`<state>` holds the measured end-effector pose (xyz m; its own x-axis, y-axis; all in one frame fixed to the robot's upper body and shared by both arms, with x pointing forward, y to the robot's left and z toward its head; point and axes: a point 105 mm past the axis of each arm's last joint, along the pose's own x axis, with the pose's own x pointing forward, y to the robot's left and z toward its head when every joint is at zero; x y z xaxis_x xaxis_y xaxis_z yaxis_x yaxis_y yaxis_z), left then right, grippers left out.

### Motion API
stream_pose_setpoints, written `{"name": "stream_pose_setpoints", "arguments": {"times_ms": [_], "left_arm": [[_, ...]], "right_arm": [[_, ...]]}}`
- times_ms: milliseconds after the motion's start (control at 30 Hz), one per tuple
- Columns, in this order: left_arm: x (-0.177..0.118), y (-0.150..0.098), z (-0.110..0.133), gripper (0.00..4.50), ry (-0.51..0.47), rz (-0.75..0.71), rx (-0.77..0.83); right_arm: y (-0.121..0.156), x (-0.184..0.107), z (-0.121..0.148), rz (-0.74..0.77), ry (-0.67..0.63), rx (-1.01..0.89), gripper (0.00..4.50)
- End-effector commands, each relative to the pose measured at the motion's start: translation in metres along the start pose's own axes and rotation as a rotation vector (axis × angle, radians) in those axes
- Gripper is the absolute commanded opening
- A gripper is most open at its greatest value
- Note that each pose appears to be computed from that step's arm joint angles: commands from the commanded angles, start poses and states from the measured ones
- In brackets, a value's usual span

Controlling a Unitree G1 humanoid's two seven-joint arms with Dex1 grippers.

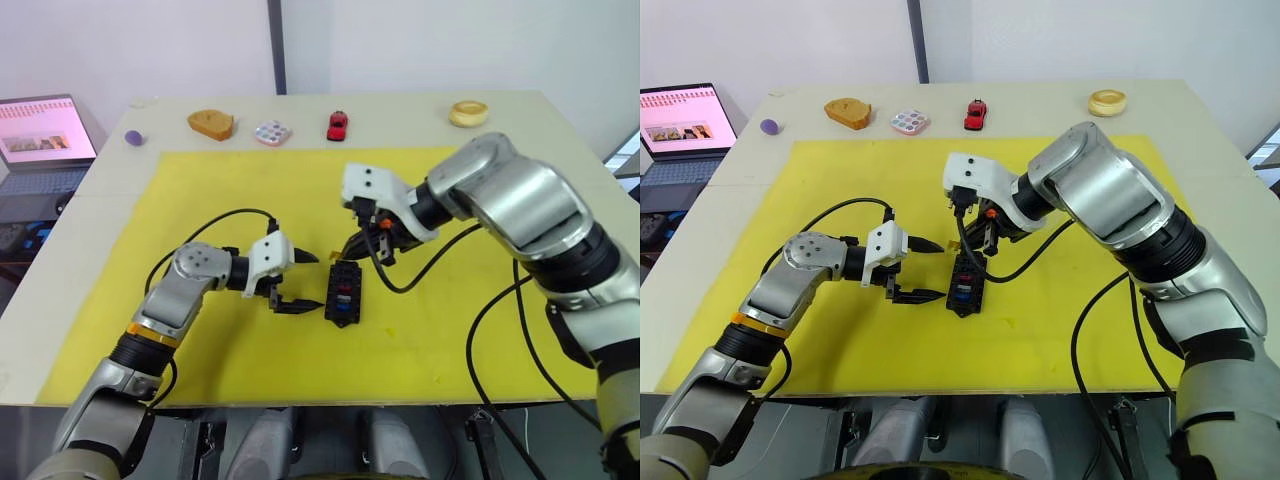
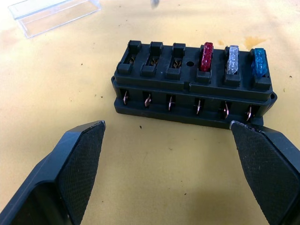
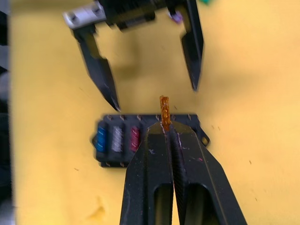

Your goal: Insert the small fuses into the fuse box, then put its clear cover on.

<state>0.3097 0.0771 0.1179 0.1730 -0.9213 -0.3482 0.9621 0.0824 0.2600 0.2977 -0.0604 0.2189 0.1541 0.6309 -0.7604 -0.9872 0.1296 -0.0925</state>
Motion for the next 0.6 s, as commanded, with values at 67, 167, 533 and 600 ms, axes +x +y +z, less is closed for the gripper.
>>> {"name": "stream_pose_setpoints", "arguments": {"times_ms": [67, 167, 533, 600], "left_arm": [[-0.0037, 0.0066, 0.0113, 4.5, -0.014, 0.019, 0.057], [-0.0037, 0.0048, 0.0109, 4.5, -0.014, 0.019, 0.056], [-0.007, 0.0018, 0.0062, 4.5, 0.008, 0.017, 0.067], [-0.007, 0.0019, 0.0065, 4.5, 0.007, 0.016, 0.069]], "right_arm": [[0.0056, 0.0018, -0.0004, -0.027, 0.11, -0.122, 0.02], [0.0048, 0.0029, -0.0002, -0.038, 0.155, -0.146, 0.02], [0.003, 0.0067, -0.0025, -0.048, 0.242, -0.069, 0.02], [0.0028, 0.0086, -0.0025, -0.051, 0.246, -0.056, 0.02]]}}
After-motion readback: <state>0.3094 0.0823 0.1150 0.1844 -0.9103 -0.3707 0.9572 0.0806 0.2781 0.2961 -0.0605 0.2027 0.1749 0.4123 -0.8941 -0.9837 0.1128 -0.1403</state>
